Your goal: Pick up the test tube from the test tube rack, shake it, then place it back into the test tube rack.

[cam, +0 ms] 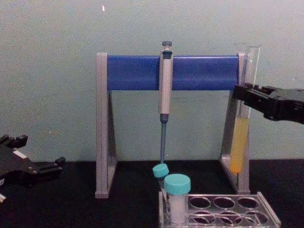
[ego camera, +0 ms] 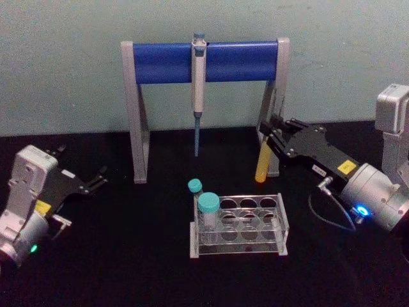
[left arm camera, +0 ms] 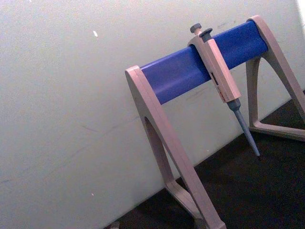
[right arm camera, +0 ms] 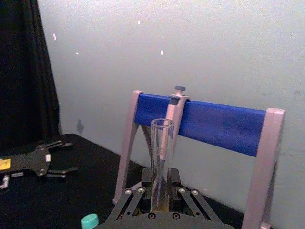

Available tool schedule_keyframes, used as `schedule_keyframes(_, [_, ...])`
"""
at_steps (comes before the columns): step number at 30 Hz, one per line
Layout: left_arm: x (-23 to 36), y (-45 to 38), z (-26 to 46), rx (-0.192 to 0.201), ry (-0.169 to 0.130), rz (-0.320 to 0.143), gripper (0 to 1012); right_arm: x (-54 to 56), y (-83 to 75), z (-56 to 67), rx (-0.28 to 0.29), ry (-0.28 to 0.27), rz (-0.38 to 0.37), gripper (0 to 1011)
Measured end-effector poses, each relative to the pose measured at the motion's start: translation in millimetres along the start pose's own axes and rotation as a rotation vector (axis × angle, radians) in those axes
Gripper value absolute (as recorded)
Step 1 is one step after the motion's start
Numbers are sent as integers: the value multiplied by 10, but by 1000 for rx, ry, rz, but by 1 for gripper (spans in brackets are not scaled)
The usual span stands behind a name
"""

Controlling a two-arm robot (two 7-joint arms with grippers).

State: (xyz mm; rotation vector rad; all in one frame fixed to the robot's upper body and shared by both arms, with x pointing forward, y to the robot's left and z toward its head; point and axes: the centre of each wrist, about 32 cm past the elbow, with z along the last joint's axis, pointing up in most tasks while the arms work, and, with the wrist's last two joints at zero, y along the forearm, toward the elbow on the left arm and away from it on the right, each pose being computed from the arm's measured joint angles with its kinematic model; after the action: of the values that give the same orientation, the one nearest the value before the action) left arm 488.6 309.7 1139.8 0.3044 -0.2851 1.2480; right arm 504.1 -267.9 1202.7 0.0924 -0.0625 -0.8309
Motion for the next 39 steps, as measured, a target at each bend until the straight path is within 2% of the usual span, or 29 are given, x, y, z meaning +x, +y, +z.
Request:
schedule_keyframes(11, [0, 0, 0, 0, 0, 0, 1010, -76, -72, 13, -4, 5, 42, 222])
schedule_keyframes(39, [0, 0, 0, 0, 0, 0, 1010, -151, -50, -165, -60, 33, 53, 222])
